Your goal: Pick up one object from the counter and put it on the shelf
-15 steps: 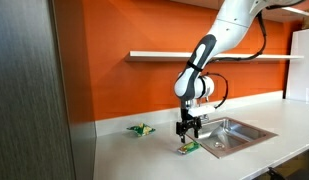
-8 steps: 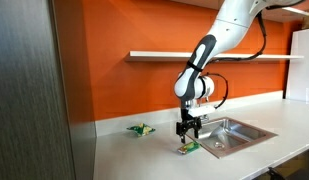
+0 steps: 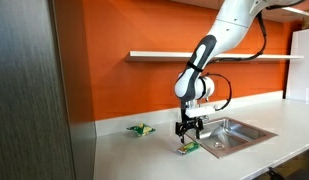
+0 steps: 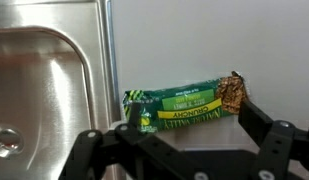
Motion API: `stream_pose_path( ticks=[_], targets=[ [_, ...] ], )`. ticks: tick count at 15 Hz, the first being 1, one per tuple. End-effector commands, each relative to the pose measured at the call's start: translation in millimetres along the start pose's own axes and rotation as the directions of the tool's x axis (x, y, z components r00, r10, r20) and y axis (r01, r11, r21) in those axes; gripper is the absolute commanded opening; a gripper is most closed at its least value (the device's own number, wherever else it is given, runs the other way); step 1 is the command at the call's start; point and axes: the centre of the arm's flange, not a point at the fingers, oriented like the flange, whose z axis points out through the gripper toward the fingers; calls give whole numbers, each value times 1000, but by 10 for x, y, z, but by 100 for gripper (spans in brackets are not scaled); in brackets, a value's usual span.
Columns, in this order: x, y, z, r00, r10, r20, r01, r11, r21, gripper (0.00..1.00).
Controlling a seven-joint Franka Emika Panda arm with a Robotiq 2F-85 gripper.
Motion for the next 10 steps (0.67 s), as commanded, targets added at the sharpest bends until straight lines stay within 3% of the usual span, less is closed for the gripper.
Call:
stream_pose_path(
  ticks=[1, 6, 10],
  targets=[
    [-78, -98, -46, 993, 119, -1, -119, 993, -4, 100],
    [-102, -178, -70, 963, 268, 6, -268, 963, 17, 100],
    [-121, -205, -89, 913, 409, -1, -409, 912, 30, 100]
  ],
)
